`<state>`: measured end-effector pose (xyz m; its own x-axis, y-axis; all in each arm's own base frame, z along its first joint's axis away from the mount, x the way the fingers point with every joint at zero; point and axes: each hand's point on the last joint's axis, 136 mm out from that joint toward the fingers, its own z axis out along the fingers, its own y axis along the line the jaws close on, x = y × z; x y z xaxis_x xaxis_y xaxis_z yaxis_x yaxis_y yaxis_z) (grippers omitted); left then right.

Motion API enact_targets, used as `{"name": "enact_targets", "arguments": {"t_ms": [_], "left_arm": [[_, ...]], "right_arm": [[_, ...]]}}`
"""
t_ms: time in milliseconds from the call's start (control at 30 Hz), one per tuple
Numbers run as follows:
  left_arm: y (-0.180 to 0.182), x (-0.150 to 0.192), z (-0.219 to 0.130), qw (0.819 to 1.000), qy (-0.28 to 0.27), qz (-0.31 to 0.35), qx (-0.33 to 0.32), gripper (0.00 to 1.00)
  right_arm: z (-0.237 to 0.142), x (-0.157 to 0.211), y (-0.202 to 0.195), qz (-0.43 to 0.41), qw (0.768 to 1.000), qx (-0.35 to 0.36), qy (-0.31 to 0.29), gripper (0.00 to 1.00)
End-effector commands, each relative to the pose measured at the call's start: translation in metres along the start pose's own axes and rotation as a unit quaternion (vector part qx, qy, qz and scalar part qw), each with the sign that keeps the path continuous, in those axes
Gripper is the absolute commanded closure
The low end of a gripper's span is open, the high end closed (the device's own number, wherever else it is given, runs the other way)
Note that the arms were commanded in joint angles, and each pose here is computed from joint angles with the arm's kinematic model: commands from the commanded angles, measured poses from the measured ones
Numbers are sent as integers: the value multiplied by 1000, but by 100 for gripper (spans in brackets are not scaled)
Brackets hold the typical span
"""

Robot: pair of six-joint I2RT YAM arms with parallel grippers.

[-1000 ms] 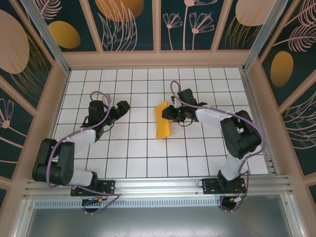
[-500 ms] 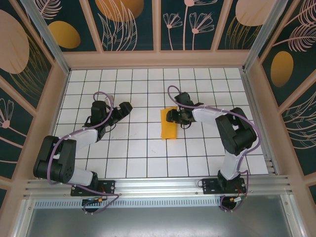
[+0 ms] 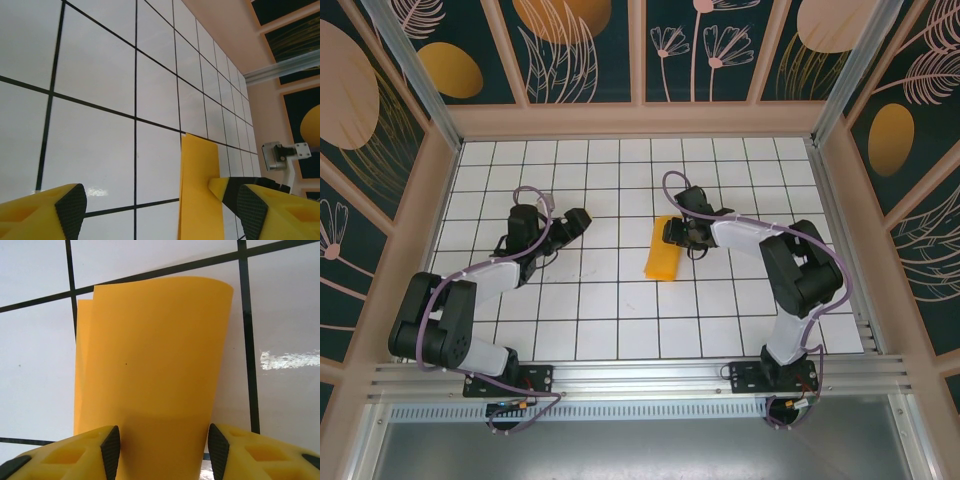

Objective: Fold a paper plane with a square sheet of paper (pick it up from the middle)
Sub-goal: Fold the square sheet of paper in half at the center of the table.

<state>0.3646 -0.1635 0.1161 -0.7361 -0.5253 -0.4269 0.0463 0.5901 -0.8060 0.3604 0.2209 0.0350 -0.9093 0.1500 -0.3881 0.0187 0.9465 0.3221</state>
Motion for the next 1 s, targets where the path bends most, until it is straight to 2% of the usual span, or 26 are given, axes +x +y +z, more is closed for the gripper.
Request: {"name": "enact_targets", "arguments": {"t_ms": [0, 267, 467, 633, 667, 833, 967], "left_arm": [[-26, -1, 7, 999, 15, 15, 42, 21], [-52, 24, 37, 995, 68, 23, 68, 29], [-65, 44, 58, 992, 103, 16, 78, 35], [-73, 58, 70, 990, 118, 18, 81, 44], [-65, 65, 77, 989, 127, 12, 70, 46], [-67, 73, 88, 988, 135, 19, 66, 56], [-65, 79, 94, 988, 142, 26, 59, 60]], "right_arm": [[6, 9, -2, 0, 1000, -3, 16, 48], [13, 24, -10, -41, 998, 4, 47, 48], [23, 30, -24, -7, 997, 36, 63, 48], [29, 31, -32, 14, 996, 57, 67, 48], [31, 33, -33, 13, 996, 59, 70, 47], [35, 39, -35, 7, 995, 61, 81, 46], [40, 44, -40, -2, 994, 68, 89, 45]]}}
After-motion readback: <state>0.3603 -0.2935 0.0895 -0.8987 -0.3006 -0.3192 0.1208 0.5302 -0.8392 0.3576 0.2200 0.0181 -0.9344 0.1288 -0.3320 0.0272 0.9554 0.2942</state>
